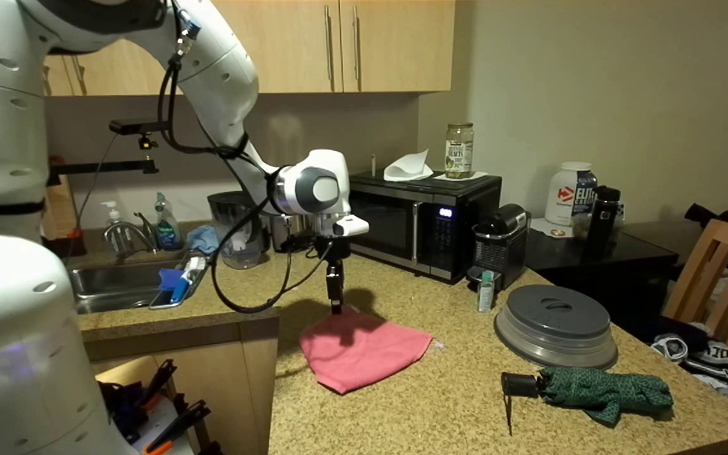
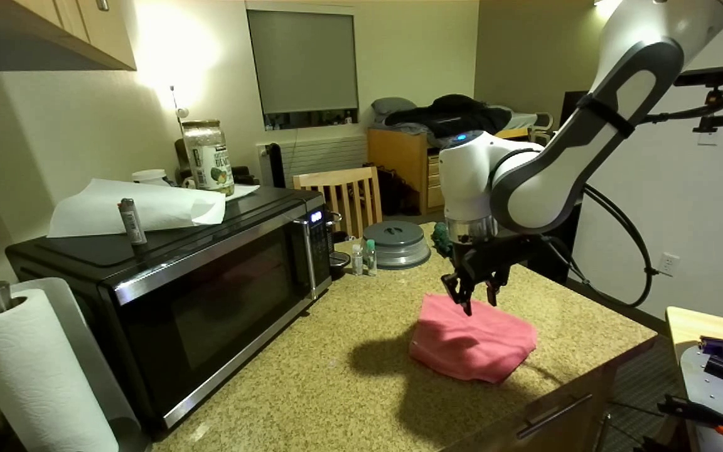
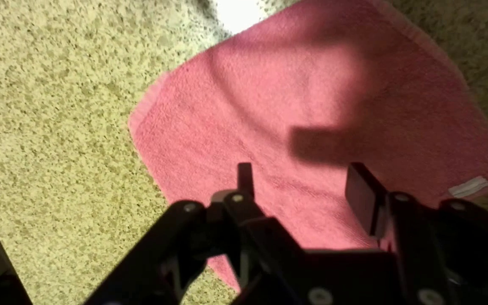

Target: Spread the cloth on the table

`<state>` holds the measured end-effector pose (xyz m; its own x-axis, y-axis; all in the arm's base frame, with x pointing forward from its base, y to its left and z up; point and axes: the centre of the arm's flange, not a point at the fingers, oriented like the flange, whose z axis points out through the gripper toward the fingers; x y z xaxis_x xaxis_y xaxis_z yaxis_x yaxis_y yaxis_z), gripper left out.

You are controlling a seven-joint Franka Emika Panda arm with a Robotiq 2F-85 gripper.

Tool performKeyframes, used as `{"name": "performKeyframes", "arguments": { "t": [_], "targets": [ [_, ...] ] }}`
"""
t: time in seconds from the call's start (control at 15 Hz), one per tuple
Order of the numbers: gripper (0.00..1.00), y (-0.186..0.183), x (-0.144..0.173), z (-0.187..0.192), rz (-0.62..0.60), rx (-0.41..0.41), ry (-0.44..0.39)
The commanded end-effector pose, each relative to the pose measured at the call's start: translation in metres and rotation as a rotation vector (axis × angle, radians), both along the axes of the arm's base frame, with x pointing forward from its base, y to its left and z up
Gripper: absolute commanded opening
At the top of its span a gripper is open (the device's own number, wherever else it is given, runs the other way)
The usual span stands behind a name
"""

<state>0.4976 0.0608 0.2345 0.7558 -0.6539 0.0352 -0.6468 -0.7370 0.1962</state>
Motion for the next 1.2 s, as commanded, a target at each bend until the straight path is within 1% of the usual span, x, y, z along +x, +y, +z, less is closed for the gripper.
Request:
{"name": "performKeyframes", "arguments": {
  "t": [0.0,0.07,0.2,0.4,0.73,0.93,1.13],
  "targets": [
    [0.89,0.002,-0.005,0.006,0.047,0.001,0.02],
    [0.96,0.005,-0.004,0.006,0.053,0.001,0.019],
    [1.0,0.01,0.004,0.004,0.069,0.006,0.013],
    [1.0,0.014,0.033,-0.003,0.123,0.01,0.002],
    [1.0,0.003,0.089,-0.006,0.173,0.027,-0.035],
    [1.0,-0.007,0.113,-0.011,0.185,0.04,-0.021],
    [1.0,-0.017,0.127,-0.017,0.178,0.062,0.028]
  ]
}}
